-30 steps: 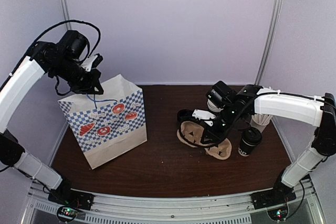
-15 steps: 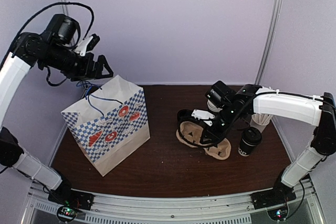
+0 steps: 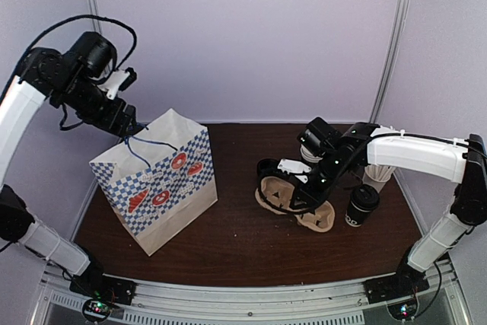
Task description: Pack the takeout coffee
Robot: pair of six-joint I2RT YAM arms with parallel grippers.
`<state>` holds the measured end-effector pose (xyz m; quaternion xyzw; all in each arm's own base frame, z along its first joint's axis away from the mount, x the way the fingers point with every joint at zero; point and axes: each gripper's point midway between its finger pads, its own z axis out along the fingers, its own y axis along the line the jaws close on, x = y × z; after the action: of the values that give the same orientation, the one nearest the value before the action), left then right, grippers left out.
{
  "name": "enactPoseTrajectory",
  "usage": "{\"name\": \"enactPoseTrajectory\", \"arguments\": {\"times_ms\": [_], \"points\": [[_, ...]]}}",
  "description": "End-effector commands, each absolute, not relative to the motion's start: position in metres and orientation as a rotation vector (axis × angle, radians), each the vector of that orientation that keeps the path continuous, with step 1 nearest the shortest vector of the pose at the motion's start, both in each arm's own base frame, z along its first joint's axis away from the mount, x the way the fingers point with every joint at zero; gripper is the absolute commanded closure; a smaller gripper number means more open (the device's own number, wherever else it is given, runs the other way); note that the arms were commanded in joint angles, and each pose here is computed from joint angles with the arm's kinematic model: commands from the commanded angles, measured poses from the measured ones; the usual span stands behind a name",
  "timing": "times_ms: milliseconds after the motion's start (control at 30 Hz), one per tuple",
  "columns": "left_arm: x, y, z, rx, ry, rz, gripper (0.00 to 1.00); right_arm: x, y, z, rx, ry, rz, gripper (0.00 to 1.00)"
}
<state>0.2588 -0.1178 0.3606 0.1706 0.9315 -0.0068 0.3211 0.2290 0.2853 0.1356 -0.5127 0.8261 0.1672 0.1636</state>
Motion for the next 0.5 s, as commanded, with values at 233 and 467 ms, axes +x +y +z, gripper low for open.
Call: {"name": "enactPoseTrajectory", "arguments": {"times_ms": [233,467], "points": [[0.305,-0.085,0.304,0.422,2.61,0.104,0.39,0.229,0.282,0.159,-1.439,2.295,0.48,0.72],[0.309,-0.109,0.281,0.532,2.646,-0.073,0.56,0.229,0.278,0.168,-1.444,2.271,0.459,0.72]]}}
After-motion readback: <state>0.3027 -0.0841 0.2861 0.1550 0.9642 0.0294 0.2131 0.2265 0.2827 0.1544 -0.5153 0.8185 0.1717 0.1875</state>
